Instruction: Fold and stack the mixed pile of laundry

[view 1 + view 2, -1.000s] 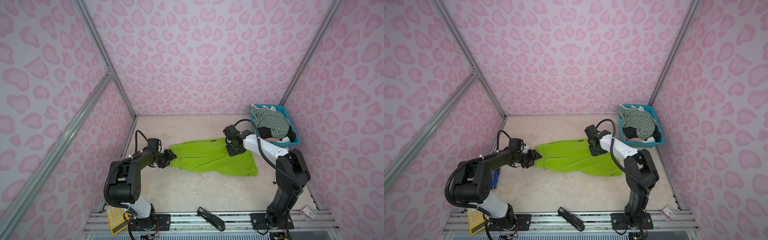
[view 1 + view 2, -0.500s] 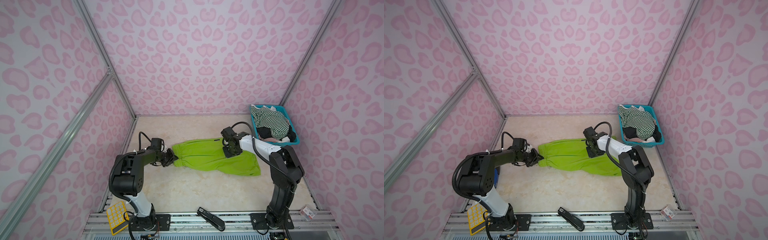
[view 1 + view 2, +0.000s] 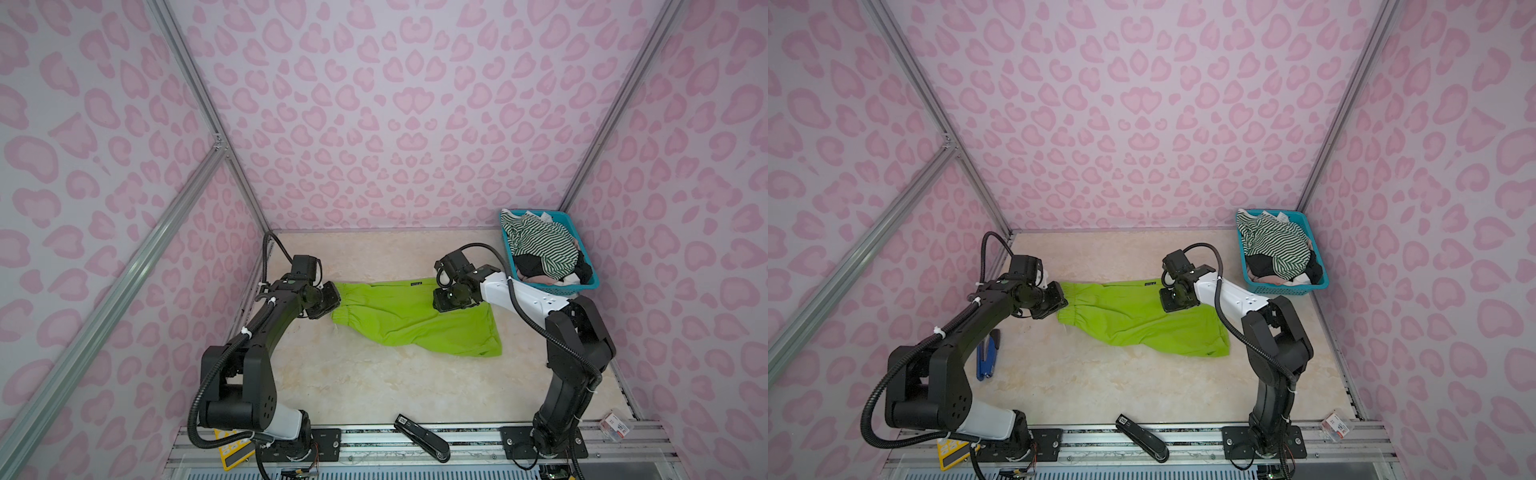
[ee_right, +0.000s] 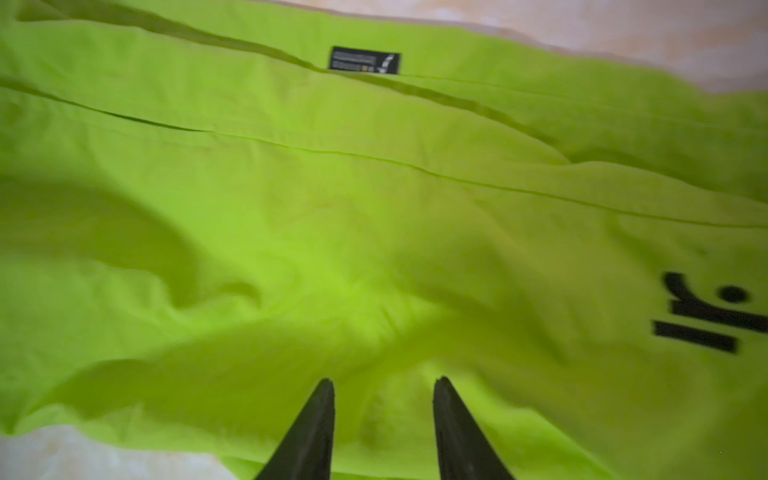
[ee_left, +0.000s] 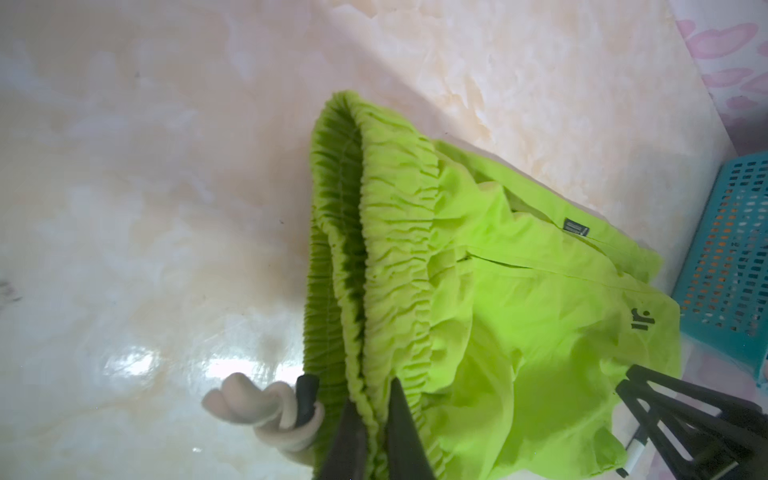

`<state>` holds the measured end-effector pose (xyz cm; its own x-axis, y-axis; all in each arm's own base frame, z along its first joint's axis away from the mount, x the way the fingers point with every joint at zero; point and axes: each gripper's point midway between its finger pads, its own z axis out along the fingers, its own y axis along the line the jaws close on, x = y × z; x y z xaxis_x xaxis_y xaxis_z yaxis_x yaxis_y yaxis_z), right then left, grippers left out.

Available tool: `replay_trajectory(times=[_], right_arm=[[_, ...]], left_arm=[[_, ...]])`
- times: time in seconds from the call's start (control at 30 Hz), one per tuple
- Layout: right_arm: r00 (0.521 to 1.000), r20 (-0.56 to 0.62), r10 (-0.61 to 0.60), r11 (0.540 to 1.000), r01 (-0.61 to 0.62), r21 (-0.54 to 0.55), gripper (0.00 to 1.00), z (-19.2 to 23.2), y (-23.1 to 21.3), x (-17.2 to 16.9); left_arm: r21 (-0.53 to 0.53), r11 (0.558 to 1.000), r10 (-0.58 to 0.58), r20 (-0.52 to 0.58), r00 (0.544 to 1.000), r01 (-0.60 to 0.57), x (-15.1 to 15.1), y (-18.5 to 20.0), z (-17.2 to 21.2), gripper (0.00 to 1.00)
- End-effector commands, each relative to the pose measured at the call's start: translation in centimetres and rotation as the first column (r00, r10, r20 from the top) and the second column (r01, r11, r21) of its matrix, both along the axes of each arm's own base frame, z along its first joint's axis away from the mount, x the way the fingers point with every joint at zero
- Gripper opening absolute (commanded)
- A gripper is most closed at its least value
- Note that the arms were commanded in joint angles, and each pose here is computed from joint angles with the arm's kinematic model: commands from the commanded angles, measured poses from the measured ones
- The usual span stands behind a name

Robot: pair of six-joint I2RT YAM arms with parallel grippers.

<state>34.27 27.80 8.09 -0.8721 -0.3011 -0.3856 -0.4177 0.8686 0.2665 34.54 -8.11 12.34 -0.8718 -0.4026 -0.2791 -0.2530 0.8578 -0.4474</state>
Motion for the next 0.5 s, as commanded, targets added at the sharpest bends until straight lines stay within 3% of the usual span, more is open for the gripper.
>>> replay_trajectory(times=[0.0, 0.23, 0.47], right_arm=[[0.995, -0.081, 0.051, 0.981, -0.035, 0.189, 0.39, -0.5, 5.1, -1.2], [0.98, -0.189, 0.064, 0.978, -0.023, 0.209, 0.33, -5.6, 10.1, -2.4], [0.977, -0.2, 0.073, 0.963, -0.017, 0.27, 0.3, -7.7, 15.5, -2.6]], left_arm=[[0.079, 0.995, -0.057, 0.035, 0.998, 0.054, -1.1, 0.4, 2.4, 0.03], [0.144, 0.965, -0.243, 0.186, 0.952, 0.218, -2.2, -2.1, 7.9, 0.03], [0.115, 0.897, -0.441, 0.286, 0.851, 0.426, -4.2, -7.5, 10.7, 0.03]])
